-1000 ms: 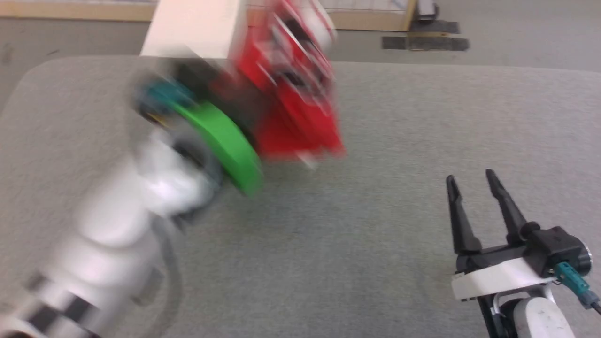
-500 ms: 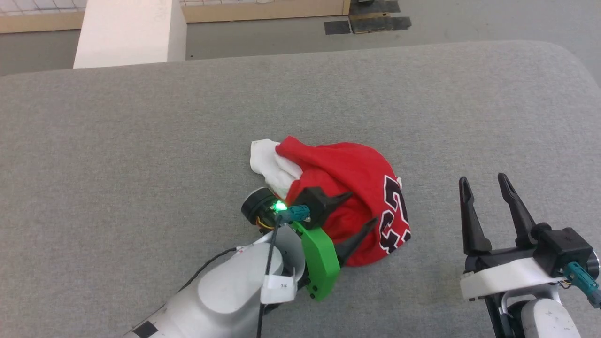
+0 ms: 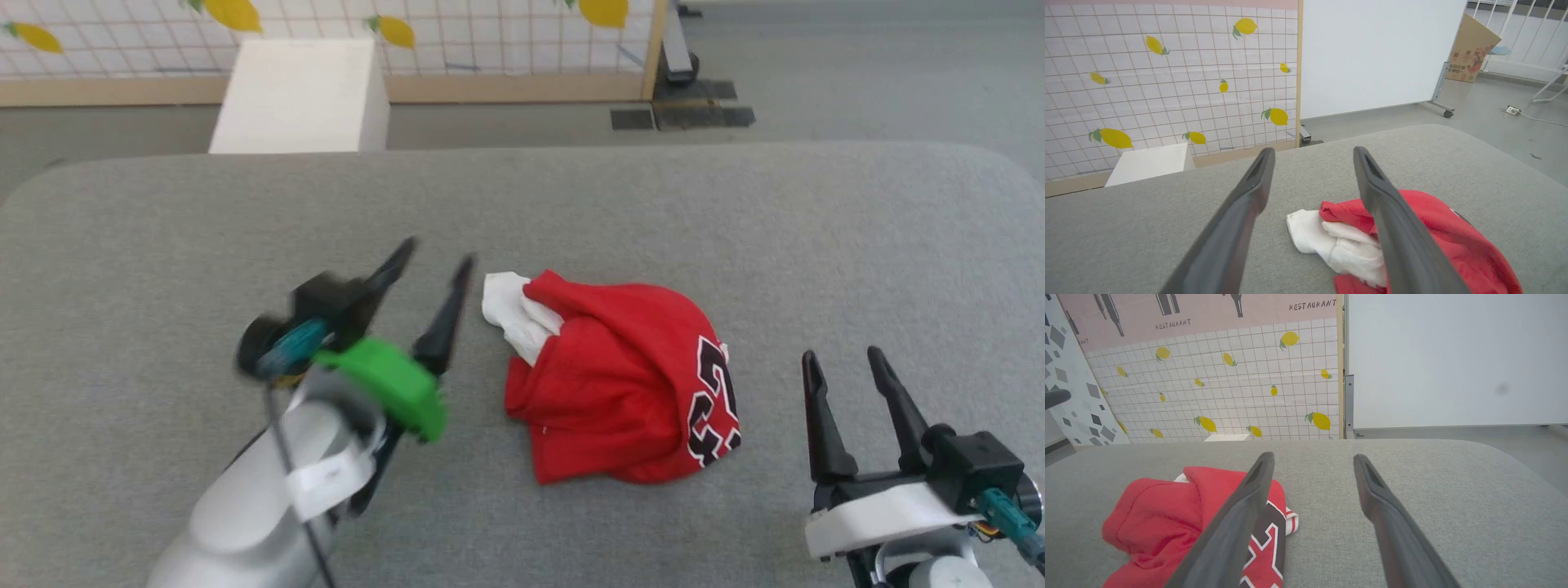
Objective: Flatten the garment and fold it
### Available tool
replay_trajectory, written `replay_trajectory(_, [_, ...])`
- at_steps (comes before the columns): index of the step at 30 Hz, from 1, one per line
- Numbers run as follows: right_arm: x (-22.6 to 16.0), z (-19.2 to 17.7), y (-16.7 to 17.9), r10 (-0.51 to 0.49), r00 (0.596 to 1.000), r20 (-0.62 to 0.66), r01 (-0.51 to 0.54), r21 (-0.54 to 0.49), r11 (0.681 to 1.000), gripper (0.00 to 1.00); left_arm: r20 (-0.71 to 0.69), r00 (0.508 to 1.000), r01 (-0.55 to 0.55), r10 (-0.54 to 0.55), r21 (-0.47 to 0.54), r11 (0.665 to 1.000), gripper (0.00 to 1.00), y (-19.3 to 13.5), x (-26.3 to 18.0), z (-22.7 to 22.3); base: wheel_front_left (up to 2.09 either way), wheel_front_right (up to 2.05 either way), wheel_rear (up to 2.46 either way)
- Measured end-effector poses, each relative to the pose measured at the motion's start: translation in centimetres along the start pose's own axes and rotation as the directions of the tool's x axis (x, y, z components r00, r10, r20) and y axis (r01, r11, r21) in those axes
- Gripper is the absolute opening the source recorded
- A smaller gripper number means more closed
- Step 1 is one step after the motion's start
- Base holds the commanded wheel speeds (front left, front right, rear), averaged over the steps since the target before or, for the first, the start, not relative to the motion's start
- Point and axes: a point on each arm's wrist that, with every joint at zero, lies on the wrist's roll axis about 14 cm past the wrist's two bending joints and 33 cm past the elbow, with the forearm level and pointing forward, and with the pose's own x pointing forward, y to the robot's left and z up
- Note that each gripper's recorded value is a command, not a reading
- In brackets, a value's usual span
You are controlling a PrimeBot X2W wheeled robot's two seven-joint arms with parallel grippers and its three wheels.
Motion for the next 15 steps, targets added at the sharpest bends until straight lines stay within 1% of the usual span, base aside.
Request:
replay_trajectory(3, [-0.3, 0.1, 0.7, 0.019, 1.0, 0.001, -0.019, 0.003, 1.0, 1.0, 0.005, 0.994, -0.11, 0.11, -0.01, 0.994, 1.0, 2.3, -3.0, -0.3, 0.0, 0.0, 0.0])
replay_trajectory(7, [-0.8, 0.2, 1.4, 0.041, 0.999, 0.003, -0.041, 0.007, 0.999, 1.0, -0.015, 0.978, -0.209, 0.208, -0.027, 0.978, 1.0, 3.5, -7.0, -1.6, 0.0, 0.0, 0.0])
replay_trajectory(10, [-1.2, 0.1, 1.9, 0.055, 0.998, 0.001, -0.055, 0.009, 0.998, 1.0, -0.027, 0.969, -0.246, 0.246, -0.041, 0.968, 1.0, 3.2, -9.2, -2.6, 0.0, 0.0, 0.0])
replay_trajectory(15, [-1.7, 0.2, 2.4, 0.067, 0.998, 0.001, -0.067, 0.014, 0.998, 1.0, -0.03, 0.962, -0.272, 0.27, -0.063, 0.96, 1.0, 2.2, -11.2, -3.3, 0.0, 0.0, 0.0])
